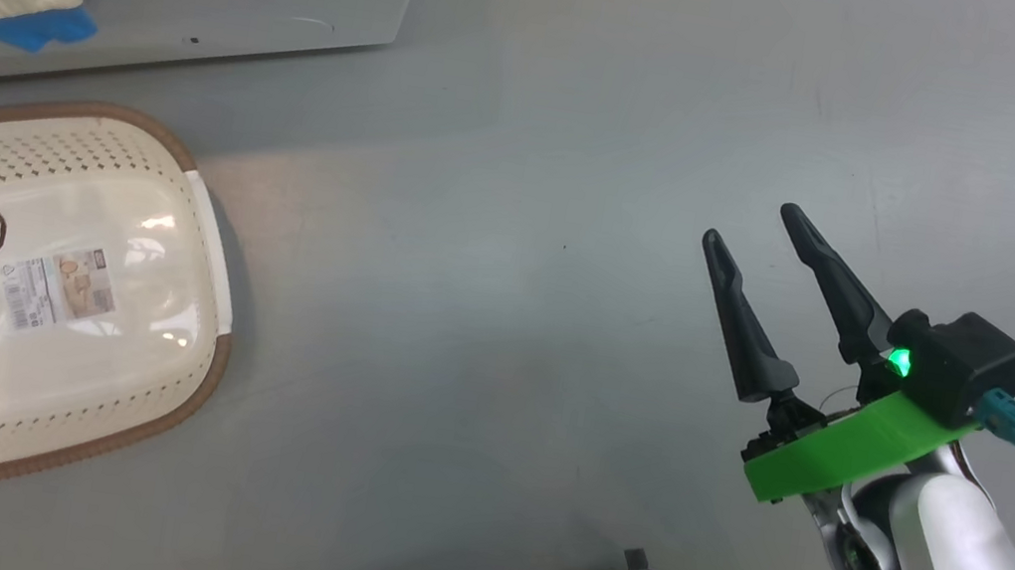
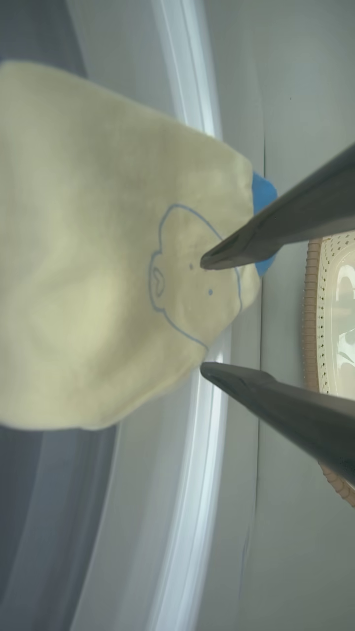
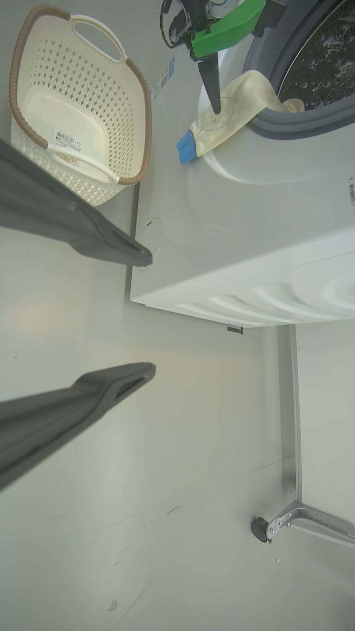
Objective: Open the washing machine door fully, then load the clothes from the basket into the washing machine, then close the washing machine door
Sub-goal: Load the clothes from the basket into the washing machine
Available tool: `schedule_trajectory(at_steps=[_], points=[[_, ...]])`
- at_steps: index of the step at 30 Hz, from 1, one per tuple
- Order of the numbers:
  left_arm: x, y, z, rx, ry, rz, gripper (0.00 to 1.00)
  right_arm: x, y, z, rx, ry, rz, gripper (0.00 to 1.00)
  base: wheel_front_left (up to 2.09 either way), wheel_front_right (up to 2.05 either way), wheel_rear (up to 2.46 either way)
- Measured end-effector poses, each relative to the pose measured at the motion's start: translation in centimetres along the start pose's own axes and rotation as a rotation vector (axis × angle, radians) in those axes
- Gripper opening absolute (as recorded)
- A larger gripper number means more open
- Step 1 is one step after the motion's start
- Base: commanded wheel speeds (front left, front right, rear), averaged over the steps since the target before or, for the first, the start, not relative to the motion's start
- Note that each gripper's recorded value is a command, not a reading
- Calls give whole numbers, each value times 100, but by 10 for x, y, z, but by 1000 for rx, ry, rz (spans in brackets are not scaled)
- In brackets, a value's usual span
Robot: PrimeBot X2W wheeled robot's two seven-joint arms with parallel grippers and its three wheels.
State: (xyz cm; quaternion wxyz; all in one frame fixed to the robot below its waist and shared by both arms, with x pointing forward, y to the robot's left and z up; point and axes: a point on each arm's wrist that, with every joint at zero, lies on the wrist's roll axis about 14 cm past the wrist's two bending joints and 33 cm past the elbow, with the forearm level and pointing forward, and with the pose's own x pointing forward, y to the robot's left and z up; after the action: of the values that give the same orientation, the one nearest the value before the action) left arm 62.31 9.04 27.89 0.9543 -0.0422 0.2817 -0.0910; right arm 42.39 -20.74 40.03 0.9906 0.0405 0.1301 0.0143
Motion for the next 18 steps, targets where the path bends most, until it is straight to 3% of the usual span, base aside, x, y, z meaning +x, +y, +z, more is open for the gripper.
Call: schedule_trajectory(at_steps=[7,16,17,18], points=[[-1,10,-5,-14,18,30,100,0,-1,1,0,-4,-4,100,0,0,0],[0,2,6,-5,-12,-42,100,1,0,2,1,-8,0,100,0,0,0],[0,1,7,0,-11,-46,98,1,0,2,1,-9,1,100,0,0,0],[-1,0,6,5,-7,-55,89,0,0,3,1,-10,1,100,0,0,0]])
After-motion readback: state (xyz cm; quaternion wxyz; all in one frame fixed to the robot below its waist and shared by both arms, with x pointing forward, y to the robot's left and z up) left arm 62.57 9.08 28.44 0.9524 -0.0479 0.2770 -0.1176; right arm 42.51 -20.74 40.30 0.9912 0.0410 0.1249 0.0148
